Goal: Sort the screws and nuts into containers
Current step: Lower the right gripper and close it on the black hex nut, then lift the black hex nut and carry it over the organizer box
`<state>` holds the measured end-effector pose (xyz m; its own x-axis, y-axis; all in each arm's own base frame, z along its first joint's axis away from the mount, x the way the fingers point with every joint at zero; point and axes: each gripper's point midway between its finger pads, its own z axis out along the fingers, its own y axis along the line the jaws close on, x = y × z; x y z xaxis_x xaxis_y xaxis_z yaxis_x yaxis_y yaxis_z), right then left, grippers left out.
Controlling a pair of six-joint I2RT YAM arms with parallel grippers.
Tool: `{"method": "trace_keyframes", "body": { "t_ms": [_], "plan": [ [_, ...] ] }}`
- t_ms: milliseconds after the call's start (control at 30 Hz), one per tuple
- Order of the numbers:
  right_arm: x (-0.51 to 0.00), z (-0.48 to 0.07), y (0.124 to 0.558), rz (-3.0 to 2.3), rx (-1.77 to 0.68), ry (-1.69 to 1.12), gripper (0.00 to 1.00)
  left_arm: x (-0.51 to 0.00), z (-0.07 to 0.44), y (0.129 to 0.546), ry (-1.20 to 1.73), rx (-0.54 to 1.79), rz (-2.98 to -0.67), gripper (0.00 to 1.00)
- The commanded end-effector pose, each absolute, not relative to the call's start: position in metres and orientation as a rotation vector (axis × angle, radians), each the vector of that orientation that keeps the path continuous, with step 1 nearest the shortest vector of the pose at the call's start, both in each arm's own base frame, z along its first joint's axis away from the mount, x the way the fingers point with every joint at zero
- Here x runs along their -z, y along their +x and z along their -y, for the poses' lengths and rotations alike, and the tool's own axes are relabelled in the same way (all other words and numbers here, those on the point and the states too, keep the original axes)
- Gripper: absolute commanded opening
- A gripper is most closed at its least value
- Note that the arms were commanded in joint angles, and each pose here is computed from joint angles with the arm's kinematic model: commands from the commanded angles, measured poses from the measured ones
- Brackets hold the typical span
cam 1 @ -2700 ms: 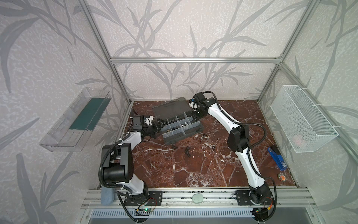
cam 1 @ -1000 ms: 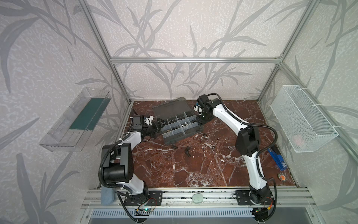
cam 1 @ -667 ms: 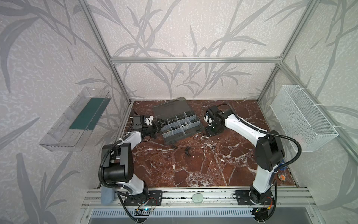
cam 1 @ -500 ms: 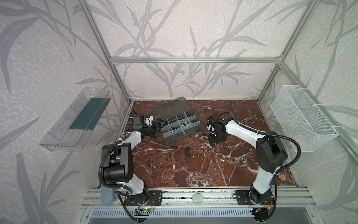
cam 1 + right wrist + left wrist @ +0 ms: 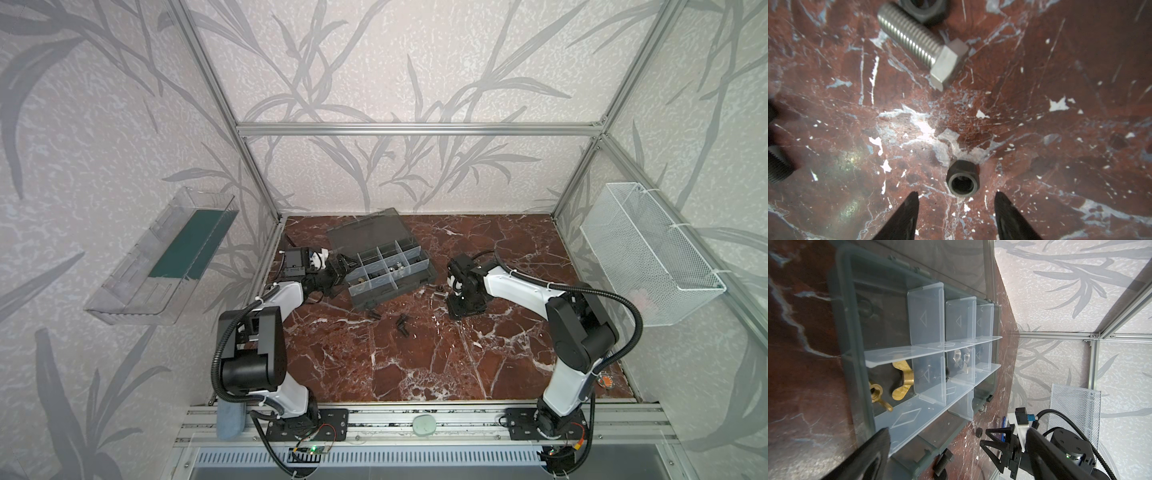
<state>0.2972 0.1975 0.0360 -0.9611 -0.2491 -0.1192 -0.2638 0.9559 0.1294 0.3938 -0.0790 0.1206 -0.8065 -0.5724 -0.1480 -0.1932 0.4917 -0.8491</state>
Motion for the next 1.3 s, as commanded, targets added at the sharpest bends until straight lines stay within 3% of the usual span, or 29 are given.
{"method": "trace_keyframes", "body": {
  "t_ms": [0,500,867,1267],
  "plan": [
    [-0.031,-0.202,0.3,-3.005,-0.224,-0.395,0.59,-0.133,0.077,0.398,-0.604,1.236,-2.304,0.99],
    [-0.013,-0.199,0.298,-3.042,-0.189,-0.421,0.39,-0.129,0.078,0.398,-0.607,1.239,-2.311,1.0],
    [-0.032,-0.213,0.31,-2.971,-0.267,-0.483,0.0,-0.13,0.078,0.398,-0.603,1.241,-2.309,0.99],
    [-0.122,-0.261,0.39,-2.644,-0.375,-0.643,0.0,-0.131,0.078,0.399,-0.607,1.254,-2.295,0.99]
  ]
}}
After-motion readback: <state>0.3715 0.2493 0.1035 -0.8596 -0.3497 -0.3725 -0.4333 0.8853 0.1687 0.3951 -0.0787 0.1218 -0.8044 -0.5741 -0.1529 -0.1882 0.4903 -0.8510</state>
